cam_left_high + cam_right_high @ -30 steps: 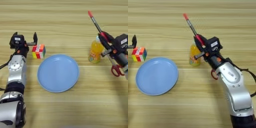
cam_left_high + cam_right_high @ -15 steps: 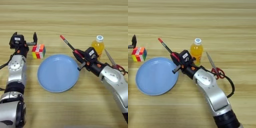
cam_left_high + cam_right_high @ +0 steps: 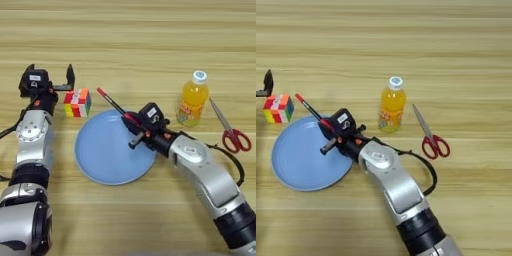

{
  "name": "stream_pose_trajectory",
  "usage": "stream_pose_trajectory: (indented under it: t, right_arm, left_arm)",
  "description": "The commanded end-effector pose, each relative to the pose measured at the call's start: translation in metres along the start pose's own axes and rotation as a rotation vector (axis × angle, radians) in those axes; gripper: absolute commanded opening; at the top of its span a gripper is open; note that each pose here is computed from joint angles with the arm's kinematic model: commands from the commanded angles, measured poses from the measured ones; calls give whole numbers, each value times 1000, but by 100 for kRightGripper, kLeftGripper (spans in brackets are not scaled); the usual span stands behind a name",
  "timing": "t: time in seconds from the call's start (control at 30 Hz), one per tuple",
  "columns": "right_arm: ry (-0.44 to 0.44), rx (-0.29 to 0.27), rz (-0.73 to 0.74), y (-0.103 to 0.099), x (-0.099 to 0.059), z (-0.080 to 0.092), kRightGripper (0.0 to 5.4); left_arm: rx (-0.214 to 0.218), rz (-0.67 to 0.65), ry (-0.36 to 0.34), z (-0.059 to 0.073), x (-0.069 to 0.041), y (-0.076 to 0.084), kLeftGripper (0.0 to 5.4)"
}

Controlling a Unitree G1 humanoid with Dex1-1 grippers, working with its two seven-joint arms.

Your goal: Move the objects on the table

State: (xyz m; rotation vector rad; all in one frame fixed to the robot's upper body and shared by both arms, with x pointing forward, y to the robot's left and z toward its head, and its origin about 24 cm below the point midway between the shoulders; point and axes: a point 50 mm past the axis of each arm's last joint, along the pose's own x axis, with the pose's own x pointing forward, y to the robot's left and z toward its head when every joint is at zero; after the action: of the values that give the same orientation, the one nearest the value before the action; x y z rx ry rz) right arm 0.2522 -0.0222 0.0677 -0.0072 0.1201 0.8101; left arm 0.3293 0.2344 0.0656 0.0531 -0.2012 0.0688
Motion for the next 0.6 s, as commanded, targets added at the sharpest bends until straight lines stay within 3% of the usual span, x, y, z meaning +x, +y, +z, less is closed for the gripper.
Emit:
stream_pose_trajectory:
  t: [0.03, 0.6]
  right_arm:
    - [23, 26, -4, 6, 8, -5, 54]
    - [102, 74, -50, 9, 16, -25, 54]
  left_arm:
    - [-2, -3, 6, -1, 0, -2, 540]
    - [0, -4, 3, 0, -1, -1, 540]
